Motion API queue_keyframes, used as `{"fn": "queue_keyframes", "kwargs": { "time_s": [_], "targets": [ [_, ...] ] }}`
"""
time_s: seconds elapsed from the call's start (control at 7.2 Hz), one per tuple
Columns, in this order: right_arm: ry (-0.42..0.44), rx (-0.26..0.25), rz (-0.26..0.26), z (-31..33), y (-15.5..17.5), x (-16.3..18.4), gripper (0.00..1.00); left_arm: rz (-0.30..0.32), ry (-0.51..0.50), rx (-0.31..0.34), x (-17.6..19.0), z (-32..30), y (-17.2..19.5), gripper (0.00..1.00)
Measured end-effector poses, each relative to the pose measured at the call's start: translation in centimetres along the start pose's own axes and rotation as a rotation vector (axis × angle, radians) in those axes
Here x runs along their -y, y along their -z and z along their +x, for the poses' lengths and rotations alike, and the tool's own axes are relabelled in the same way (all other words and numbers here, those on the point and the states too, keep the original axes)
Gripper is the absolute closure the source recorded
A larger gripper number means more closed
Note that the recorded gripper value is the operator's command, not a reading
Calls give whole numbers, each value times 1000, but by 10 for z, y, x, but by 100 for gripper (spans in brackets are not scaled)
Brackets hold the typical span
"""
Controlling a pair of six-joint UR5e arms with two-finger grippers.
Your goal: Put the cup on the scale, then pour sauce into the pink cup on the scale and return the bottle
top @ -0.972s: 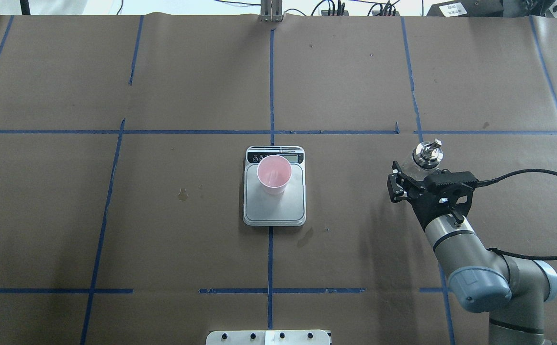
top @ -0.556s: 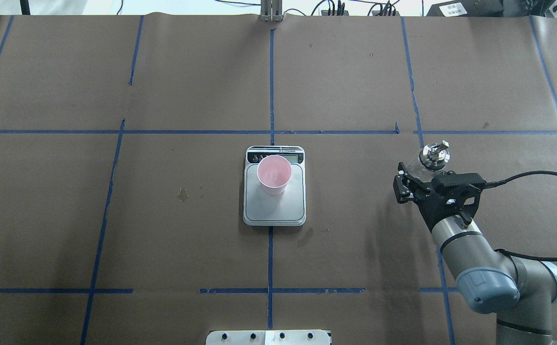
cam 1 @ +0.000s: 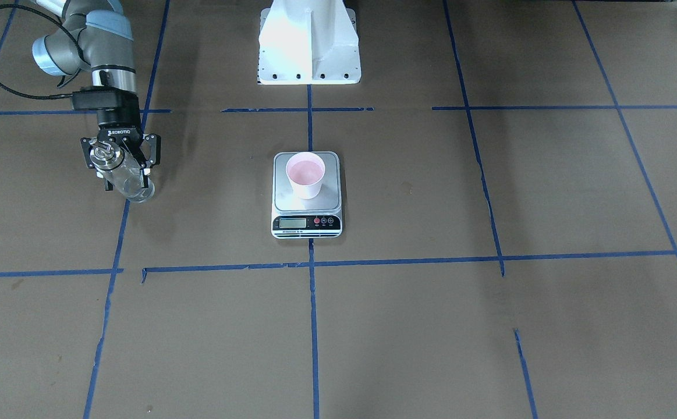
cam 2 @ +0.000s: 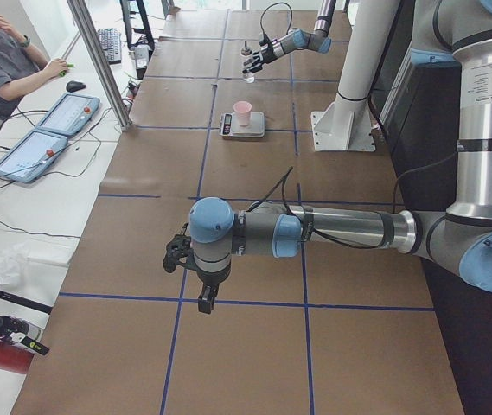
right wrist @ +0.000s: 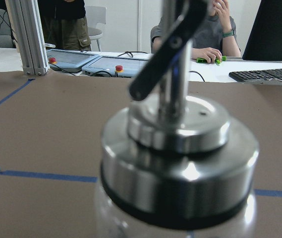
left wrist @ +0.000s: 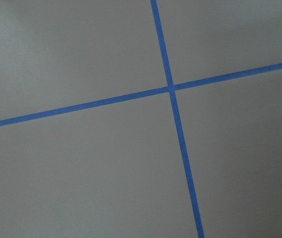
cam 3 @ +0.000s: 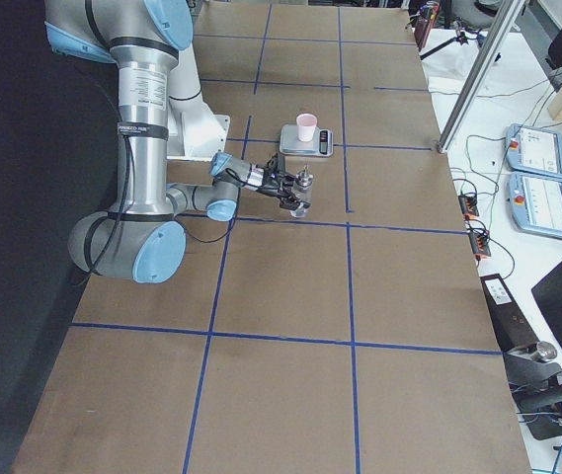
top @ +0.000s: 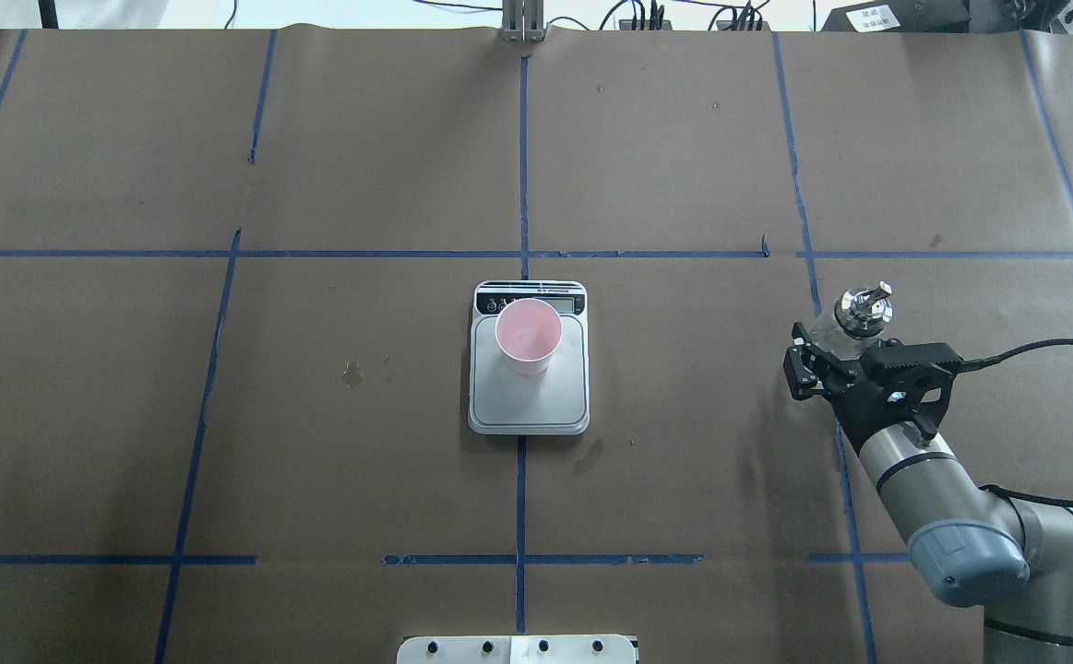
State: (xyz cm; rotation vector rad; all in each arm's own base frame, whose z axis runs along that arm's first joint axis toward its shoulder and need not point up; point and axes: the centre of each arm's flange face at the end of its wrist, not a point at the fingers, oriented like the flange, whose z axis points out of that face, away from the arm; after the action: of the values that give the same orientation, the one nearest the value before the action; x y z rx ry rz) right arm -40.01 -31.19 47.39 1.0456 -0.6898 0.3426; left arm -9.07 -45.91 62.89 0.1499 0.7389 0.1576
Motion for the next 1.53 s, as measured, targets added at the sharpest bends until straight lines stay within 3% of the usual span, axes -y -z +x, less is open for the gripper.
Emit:
{"fn": "queue_keyframes", "kwargs": {
  "time_s": [0.28,0.69,1.53],
  "targets": [
    [8,-5,-4,0,-4,-6,57,-1,1,0,0,0,-1,0],
    [17,-11,-7,2,-7,-12,54,-2,1,0,0,-1,-1,0],
    [26,-16,-9,4,-9,-15,28,-1,0,0,0,0,-1,0]
  ]
}}
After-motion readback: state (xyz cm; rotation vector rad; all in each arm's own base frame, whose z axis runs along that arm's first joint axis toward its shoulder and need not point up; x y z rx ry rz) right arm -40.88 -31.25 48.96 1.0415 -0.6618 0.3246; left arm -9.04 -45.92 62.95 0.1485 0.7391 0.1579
